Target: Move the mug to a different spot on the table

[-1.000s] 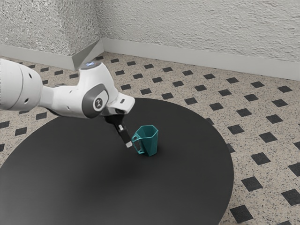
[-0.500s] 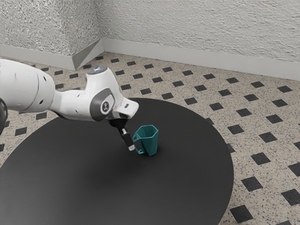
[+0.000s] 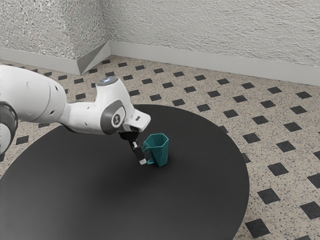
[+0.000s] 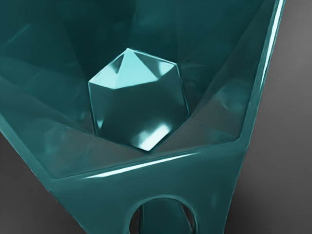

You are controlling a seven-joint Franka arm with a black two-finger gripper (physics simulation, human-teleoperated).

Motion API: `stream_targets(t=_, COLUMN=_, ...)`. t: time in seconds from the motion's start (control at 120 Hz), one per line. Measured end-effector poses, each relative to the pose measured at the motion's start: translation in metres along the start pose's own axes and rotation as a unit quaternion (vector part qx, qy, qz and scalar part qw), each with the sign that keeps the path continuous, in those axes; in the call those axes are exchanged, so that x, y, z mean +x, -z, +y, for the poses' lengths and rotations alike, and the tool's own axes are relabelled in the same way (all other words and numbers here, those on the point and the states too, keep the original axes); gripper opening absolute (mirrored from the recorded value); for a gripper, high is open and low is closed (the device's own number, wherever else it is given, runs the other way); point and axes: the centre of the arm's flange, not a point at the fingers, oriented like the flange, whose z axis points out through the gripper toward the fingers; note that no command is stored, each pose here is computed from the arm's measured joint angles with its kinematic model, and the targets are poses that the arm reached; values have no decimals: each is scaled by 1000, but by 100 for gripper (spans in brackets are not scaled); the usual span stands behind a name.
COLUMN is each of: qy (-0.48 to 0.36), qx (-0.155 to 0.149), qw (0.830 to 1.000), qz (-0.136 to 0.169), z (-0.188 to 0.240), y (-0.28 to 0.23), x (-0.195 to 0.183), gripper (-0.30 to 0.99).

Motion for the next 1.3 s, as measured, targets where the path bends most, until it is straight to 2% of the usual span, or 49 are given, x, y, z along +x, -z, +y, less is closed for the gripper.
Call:
stream_targets(t=0.4, qy=-12, qx=2, qw=1000, qz=3, z=-1, y=-7, x=5, gripper=66)
stream_targets(t=0.958, qy=-30, qx=4, qw=1000, qz=6, z=3, y=-9, x=8, gripper=16)
stream_targets(t=1.3, qy=-34, qx=9, qw=999, qz=12, z=5, y=-3, x=12, gripper=11)
